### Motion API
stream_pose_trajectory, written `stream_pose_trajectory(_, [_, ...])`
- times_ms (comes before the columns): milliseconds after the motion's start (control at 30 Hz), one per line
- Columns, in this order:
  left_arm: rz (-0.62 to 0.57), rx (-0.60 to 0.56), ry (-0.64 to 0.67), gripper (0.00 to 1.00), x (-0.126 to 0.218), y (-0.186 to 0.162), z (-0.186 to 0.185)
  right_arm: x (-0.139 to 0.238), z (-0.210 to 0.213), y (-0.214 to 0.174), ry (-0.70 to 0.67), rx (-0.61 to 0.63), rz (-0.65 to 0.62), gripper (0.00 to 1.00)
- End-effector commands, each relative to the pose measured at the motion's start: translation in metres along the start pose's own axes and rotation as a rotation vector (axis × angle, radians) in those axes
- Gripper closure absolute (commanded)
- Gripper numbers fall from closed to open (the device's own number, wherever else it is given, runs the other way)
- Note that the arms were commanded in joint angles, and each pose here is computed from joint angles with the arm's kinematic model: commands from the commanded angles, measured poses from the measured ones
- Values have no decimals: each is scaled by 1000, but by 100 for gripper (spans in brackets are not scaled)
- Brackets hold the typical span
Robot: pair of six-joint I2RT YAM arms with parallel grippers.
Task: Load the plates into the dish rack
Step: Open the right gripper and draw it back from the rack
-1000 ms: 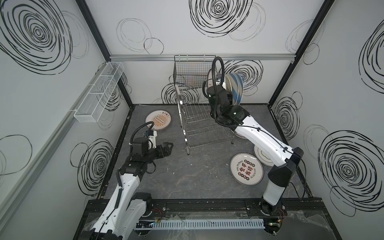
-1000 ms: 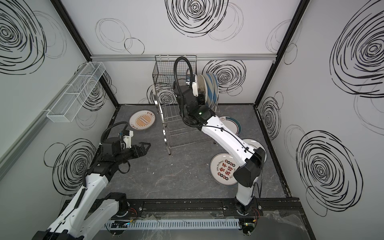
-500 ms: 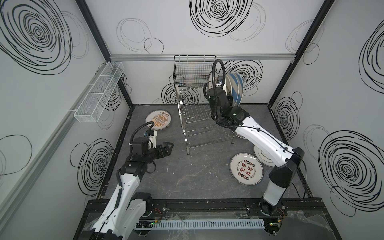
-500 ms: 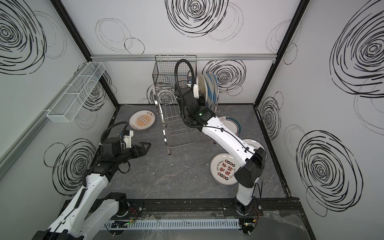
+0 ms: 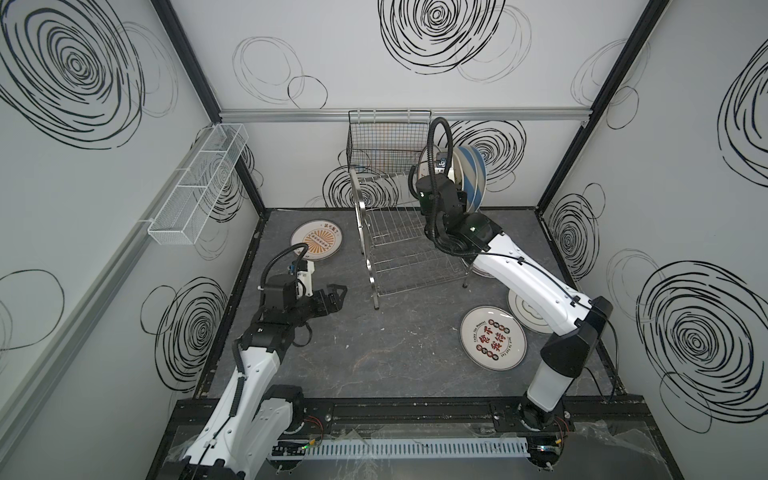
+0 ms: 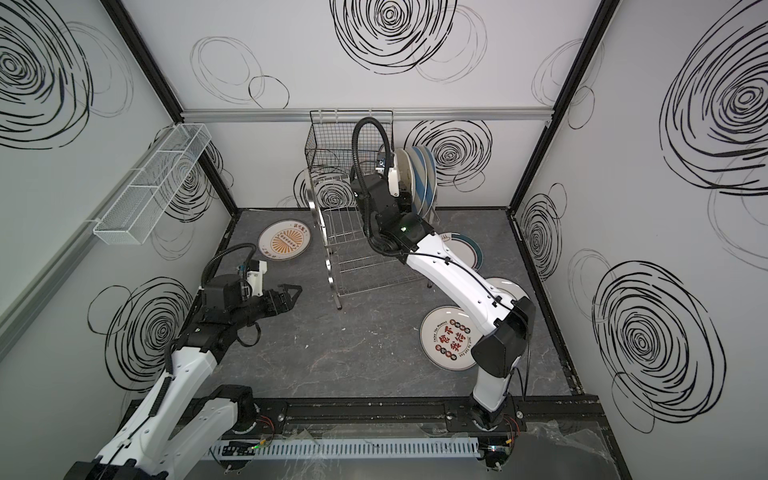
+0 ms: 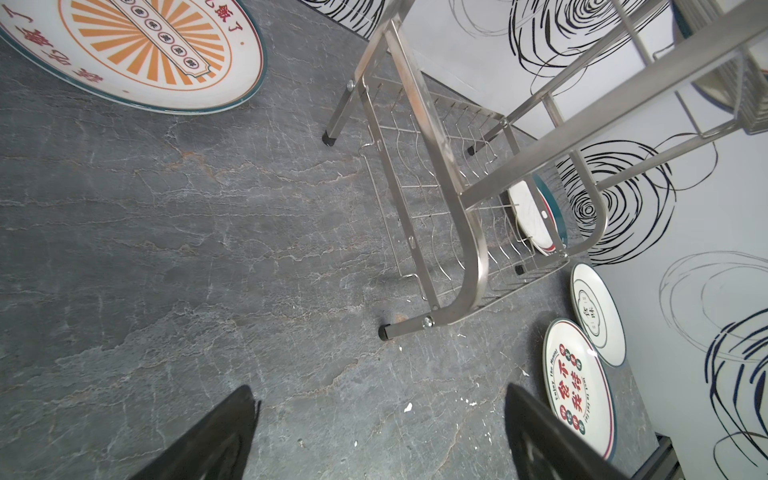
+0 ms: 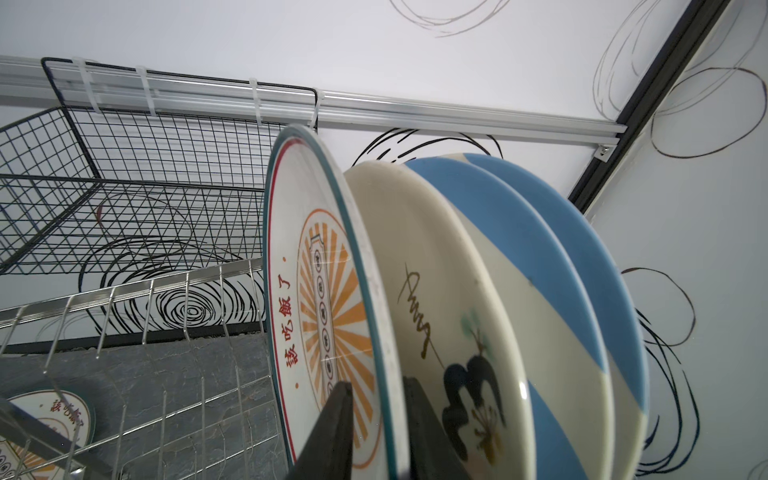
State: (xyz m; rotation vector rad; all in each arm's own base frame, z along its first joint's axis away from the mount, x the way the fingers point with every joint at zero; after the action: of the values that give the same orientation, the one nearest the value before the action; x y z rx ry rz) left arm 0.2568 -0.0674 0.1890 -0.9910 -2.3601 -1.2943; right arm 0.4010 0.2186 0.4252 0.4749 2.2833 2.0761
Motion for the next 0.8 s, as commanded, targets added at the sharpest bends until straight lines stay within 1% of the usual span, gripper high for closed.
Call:
stream_pose_trajectory(0, [-29, -23, -15, 4, 0, 5, 0, 16, -16, 19, 0, -36, -31, 75])
stream_pose_trajectory(100, [-30, -23, -20, 4, 0, 5, -1, 19, -16, 20, -4, -24, -30, 73])
stream_pose_trajectory(333, [-29, -23, -23, 4, 0, 5, -1, 30, -18, 29, -5, -10, -31, 61])
stream_pose_trajectory(433, [-25, -20, -22, 4, 0, 4, -1, 37, -24, 35, -9, -14, -36, 51])
stream_pose_trajectory(567, [-14, -15, -12, 4, -2, 3, 1, 49, -32, 45, 7, -24, -54, 33])
stream_pose_trajectory(767, [-16, -17, 1, 4, -2, 3, 3, 65, -34, 49, 77, -10, -50, 18])
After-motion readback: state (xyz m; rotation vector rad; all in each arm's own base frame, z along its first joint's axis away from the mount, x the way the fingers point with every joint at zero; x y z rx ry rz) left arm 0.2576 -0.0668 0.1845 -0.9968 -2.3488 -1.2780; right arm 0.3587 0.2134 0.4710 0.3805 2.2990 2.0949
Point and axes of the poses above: each gripper's point midway between its finger pads, its own x axis back along the fingers, its own z axis along the line the jaws close on, y = z × x, the point moved 3 cm from there along x, back along the fingers, and after that the axes turned 2 degrees about x, right-handed, at the moved point
